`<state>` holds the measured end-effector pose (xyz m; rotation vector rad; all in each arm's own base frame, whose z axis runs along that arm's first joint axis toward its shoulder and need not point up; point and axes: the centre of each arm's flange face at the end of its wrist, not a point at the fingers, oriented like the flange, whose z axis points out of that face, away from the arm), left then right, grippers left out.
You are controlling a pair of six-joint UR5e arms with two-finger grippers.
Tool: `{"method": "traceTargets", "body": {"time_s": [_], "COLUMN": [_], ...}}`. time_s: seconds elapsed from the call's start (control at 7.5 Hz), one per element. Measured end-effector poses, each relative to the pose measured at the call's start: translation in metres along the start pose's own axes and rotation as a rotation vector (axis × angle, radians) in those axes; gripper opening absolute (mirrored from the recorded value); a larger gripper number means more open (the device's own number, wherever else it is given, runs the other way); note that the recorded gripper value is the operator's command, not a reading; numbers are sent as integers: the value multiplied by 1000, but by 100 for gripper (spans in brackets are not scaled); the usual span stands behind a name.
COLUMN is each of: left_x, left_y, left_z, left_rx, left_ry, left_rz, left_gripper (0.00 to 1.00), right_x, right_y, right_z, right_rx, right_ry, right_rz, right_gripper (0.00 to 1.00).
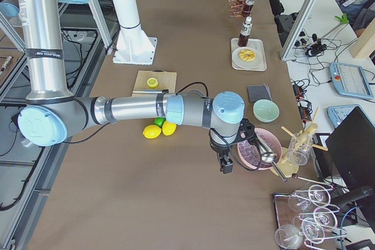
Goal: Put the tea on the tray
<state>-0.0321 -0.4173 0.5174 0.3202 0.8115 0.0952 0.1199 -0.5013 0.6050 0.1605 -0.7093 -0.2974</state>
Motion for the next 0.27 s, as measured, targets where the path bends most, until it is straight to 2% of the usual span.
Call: {"method": "traceTargets", "body": {"time_s": [0.27], "left_x": [0], "left_y": [-2], "left_z": [0], "left_rx": [3], "left_ry": [-1], "left_rz": [1], "left_gripper": [97], "right_x": [-5], "right_y": [-5], "right_z": [-1], "right_rx": [2], "right_ry": [2], "right_rz": [-12], "right_gripper": [100]}}
